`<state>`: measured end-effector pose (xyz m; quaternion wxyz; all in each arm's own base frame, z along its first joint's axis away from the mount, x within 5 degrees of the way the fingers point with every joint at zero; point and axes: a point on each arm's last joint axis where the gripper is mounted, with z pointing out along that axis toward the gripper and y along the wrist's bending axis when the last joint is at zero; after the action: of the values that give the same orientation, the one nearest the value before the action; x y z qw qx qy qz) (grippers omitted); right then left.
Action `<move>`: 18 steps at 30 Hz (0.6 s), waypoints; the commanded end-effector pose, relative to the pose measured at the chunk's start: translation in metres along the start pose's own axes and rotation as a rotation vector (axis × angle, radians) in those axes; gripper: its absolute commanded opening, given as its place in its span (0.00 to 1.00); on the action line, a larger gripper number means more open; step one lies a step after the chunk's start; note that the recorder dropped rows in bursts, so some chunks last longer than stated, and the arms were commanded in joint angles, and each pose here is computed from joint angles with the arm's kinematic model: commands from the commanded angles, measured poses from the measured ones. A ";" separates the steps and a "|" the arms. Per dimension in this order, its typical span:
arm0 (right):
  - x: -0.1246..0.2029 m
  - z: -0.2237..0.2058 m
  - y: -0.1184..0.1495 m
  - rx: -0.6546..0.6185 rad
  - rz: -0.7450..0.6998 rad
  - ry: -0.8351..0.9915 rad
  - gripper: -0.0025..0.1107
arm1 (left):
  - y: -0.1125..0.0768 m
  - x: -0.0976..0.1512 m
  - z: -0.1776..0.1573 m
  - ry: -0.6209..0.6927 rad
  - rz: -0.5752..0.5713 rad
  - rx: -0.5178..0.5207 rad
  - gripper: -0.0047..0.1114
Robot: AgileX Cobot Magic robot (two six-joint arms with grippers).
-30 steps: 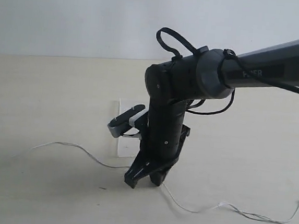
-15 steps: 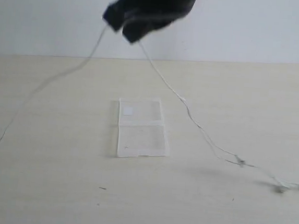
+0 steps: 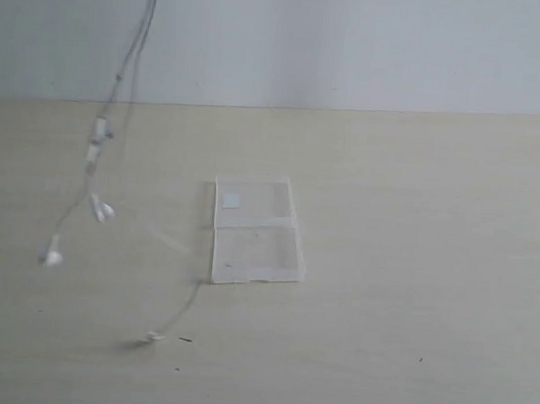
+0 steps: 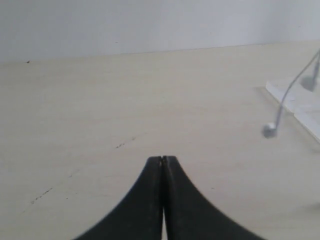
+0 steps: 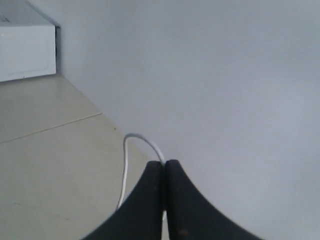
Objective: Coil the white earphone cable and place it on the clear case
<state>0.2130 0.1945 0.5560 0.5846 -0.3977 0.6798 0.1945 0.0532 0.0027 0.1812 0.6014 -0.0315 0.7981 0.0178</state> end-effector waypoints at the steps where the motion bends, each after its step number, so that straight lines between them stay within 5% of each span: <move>1: -0.010 -0.007 -0.002 0.018 -0.035 -0.062 0.02 | 0.000 0.000 0.000 -0.013 -0.007 0.001 0.04; 5: -0.010 -0.007 -0.002 0.019 -0.035 -0.065 0.02 | 0.000 -0.005 0.000 -0.070 -0.015 -0.003 0.04; 10: -0.010 -0.007 -0.003 0.039 -0.049 -0.066 0.02 | 0.000 -0.025 -0.004 -0.287 -0.281 0.037 0.04; 18: -0.010 -0.007 -0.004 0.049 -0.056 -0.066 0.02 | 0.006 -0.043 -0.012 -0.516 -0.295 0.005 0.04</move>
<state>0.2122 0.1913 0.5643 0.6089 -0.3987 0.6622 0.1783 0.0557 0.0069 0.2175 0.7502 -0.1298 0.6453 -0.0636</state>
